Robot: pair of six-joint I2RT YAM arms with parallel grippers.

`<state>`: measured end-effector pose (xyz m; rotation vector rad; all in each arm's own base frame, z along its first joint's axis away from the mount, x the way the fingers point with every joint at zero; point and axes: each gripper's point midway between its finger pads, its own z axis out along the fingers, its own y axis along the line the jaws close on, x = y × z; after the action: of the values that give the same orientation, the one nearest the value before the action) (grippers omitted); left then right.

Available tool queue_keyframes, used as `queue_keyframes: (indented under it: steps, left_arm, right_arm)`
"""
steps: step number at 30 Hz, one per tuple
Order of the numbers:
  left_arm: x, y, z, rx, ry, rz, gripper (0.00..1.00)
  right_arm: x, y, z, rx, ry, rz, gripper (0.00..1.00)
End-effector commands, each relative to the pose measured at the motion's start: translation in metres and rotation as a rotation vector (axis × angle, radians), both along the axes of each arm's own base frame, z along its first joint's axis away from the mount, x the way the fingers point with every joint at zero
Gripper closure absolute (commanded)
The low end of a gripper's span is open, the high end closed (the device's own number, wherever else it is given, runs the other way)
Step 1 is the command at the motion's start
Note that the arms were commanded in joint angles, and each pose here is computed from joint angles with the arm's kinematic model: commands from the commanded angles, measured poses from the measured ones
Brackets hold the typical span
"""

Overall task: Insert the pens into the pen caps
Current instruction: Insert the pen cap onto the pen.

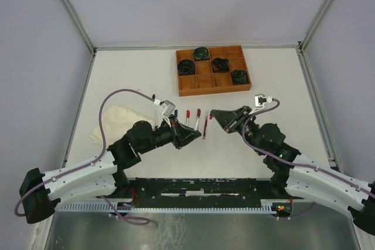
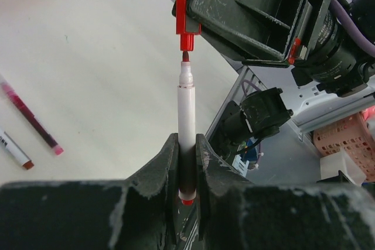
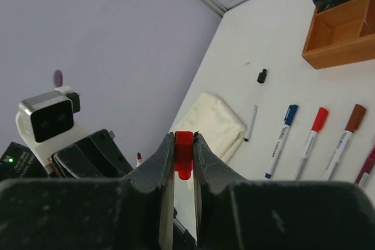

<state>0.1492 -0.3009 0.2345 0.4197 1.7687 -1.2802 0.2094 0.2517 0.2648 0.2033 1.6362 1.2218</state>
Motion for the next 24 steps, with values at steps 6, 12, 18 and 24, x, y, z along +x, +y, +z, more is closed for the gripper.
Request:
queue_keyframes:
  steps: [6, 12, 18, 24]
  left_arm:
    - [-0.011, -0.019, 0.028, -0.087, -0.091, -0.086, 0.97]
    - [-0.012, -0.018, 0.024, -0.067, -0.097, -0.089, 0.97]
    - [-0.01, -0.016, 0.025, -0.062, -0.104, -0.074, 0.97]
    - [-0.01, -0.014, 0.026, -0.067, -0.106, -0.069, 0.97]
  right_arm:
    - [-0.004, 0.006, 0.073, 0.201, -0.159, 0.038, 1.0]
    - [-0.009, 0.015, 0.079, 0.167, -0.183, 0.09, 1.0]
    - [-0.011, 0.019, 0.082, 0.16, -0.191, 0.113, 1.0]
    - [-0.013, 0.025, 0.077, 0.141, -0.175, 0.142, 1.0]
